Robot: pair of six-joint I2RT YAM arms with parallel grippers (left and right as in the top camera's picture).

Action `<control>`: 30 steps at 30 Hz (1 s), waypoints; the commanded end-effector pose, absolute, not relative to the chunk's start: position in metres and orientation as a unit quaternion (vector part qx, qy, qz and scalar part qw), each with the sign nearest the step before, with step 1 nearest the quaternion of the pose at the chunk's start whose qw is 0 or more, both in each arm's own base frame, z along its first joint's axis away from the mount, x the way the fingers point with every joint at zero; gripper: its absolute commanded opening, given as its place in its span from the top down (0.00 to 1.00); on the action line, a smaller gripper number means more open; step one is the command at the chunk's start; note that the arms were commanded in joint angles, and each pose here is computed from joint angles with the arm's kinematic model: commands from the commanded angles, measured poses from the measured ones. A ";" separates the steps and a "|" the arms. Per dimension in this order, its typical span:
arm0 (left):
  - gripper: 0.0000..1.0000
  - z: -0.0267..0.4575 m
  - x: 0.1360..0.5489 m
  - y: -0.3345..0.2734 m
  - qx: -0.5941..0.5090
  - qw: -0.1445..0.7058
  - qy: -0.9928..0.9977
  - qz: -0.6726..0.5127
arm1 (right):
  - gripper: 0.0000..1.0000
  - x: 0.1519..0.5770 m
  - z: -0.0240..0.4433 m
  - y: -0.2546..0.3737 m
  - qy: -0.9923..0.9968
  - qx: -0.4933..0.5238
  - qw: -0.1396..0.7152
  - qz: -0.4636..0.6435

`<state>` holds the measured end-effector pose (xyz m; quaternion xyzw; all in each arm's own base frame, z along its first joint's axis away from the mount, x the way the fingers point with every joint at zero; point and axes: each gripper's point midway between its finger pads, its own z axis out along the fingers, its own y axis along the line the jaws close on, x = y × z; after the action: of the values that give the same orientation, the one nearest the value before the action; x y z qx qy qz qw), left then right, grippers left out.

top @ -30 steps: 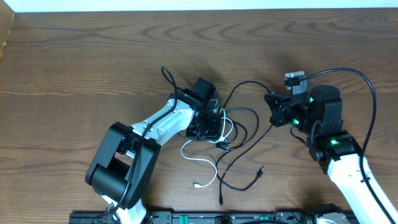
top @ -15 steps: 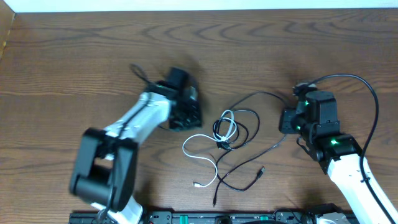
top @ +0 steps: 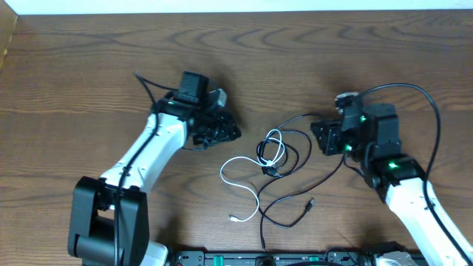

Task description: Untangle cables

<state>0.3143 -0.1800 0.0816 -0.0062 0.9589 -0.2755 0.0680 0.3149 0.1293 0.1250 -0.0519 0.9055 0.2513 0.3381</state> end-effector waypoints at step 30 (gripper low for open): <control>0.93 -0.015 0.286 -0.253 0.101 0.012 0.968 -0.231 | 0.66 0.309 0.092 0.139 0.923 -0.064 0.282 0.255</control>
<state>0.2983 -0.2567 0.0036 0.1028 0.9627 -0.2471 0.0407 0.3077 0.1377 0.0902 -0.0563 0.9240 0.2569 0.2775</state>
